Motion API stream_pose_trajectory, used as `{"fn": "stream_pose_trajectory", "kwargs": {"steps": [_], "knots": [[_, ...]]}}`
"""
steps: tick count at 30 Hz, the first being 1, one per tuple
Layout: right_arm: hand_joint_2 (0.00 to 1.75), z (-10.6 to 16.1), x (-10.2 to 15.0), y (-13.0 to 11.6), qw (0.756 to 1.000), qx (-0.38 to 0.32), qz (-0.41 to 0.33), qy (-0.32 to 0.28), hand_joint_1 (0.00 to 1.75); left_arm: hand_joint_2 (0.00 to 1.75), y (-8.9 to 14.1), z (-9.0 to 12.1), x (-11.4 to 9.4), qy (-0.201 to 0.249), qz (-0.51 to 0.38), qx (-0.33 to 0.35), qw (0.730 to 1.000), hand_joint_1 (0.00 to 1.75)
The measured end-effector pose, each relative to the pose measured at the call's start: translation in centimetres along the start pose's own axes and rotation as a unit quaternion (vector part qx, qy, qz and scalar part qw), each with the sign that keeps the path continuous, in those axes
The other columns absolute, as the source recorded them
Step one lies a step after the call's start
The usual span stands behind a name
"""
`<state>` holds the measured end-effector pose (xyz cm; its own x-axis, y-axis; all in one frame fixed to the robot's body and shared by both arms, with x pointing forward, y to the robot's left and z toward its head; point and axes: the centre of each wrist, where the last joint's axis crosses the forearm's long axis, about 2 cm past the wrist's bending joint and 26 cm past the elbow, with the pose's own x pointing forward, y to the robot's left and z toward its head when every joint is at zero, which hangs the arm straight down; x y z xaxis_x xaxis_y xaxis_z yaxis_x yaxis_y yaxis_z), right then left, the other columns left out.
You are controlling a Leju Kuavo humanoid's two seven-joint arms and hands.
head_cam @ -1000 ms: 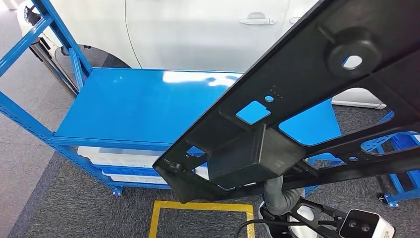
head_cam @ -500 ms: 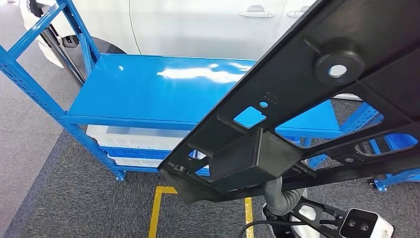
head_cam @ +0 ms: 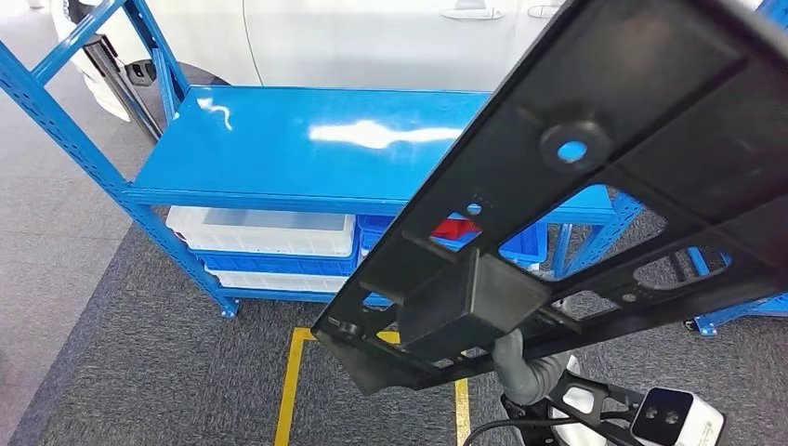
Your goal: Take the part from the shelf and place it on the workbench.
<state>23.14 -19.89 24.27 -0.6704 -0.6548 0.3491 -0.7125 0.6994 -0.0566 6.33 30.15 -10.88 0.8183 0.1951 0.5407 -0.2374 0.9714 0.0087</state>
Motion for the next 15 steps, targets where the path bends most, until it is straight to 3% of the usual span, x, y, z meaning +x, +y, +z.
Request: {"fn": "stream_pose_trajectory", "kwargs": {"steps": [15], "knots": [[1.75, 2.0, 1.0, -0.4, 1.0, 0.004, -0.01, 0.017, 1.75, 0.0, -0.9, 0.3, -0.5, 0.015, 0.01, -0.004, 1.0, 0.0]]}}
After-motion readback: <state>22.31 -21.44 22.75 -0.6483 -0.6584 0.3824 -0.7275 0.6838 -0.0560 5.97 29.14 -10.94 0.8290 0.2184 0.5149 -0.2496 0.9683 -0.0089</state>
